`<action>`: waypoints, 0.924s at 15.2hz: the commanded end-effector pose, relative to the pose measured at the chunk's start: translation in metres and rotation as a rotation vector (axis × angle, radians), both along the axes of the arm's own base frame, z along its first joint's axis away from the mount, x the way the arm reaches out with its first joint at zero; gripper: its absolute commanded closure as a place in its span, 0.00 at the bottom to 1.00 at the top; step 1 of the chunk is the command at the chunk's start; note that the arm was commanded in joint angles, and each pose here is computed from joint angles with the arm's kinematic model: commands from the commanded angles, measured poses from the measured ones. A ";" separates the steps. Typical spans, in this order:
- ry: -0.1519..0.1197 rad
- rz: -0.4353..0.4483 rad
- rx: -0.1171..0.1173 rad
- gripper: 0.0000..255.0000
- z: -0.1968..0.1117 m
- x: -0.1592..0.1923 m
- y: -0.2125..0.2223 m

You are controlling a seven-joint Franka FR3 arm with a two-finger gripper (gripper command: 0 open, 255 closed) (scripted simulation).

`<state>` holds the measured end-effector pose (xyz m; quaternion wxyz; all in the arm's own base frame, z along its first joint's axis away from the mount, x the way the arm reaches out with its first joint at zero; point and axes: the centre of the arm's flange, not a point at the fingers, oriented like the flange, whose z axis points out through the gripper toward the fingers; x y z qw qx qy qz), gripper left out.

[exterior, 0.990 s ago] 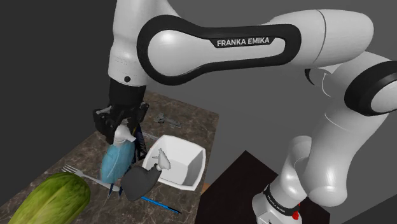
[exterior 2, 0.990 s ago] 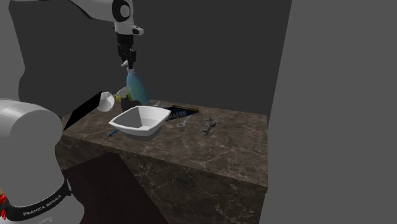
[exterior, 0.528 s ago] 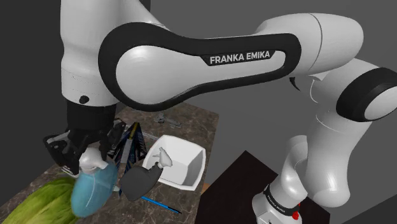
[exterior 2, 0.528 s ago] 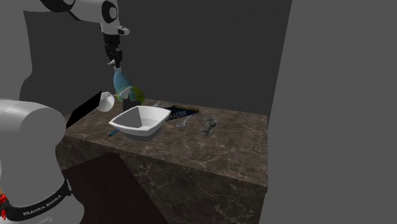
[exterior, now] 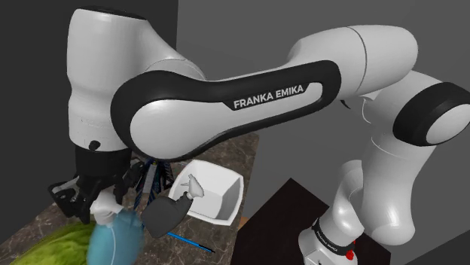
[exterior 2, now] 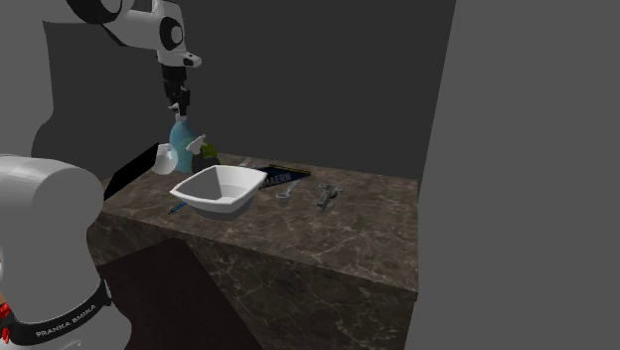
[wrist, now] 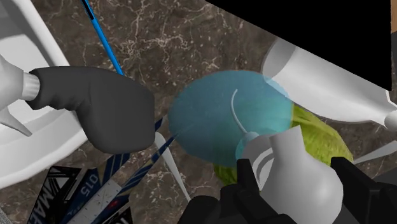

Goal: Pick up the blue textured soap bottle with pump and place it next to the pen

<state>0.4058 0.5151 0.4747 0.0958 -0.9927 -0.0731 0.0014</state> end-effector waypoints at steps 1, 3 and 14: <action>-0.001 0.000 0.001 1.00 -0.010 0.000 0.001; -0.001 0.000 0.001 1.00 -0.021 0.000 0.001; -0.001 0.000 0.001 0.00 -0.032 0.000 0.001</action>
